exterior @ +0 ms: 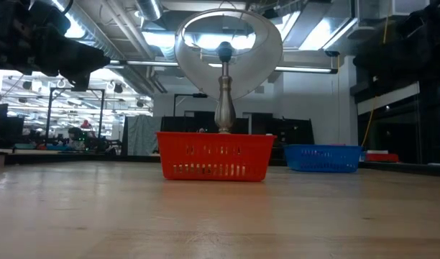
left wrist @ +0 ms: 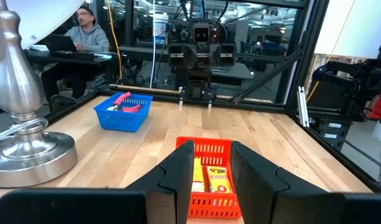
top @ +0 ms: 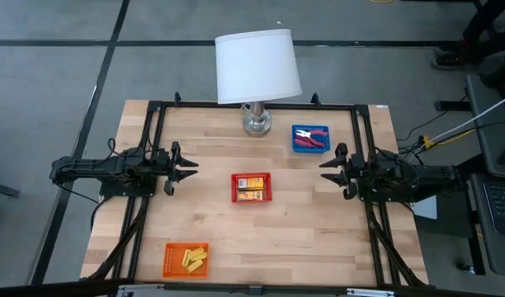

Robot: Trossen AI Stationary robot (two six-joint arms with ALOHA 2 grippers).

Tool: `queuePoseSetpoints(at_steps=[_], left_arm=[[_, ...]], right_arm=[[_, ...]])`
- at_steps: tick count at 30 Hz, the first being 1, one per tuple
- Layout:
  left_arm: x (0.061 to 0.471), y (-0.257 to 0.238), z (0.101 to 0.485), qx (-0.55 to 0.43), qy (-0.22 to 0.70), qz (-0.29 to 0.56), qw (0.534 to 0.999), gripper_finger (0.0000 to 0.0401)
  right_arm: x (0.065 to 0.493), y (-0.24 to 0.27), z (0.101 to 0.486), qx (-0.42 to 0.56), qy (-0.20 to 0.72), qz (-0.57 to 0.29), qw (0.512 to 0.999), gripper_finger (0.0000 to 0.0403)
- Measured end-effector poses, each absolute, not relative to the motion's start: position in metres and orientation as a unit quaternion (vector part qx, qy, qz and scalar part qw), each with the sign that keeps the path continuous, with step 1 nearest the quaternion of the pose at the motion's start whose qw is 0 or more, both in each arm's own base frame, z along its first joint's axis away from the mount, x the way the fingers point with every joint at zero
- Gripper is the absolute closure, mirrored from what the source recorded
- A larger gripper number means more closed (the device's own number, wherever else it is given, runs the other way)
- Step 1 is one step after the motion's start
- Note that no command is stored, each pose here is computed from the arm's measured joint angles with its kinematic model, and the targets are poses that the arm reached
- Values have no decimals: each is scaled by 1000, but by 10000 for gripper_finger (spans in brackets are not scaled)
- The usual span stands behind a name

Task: Pick & Place School Supplies
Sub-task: Return to Home Position

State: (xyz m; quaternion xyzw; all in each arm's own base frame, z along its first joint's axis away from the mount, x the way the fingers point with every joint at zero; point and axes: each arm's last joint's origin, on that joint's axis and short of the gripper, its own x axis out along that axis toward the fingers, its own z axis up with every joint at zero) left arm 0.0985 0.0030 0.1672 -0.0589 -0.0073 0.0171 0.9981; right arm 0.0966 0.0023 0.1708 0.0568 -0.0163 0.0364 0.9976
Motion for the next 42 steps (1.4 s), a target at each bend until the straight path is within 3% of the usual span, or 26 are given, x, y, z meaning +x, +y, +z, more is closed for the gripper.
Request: queuePoseSetpoints(at_steps=[42], left_arm=[[98, 3, 167, -59, -7, 17, 998, 301]], right_arm=[[97, 1, 169, 74, -9, 3, 997, 247]])
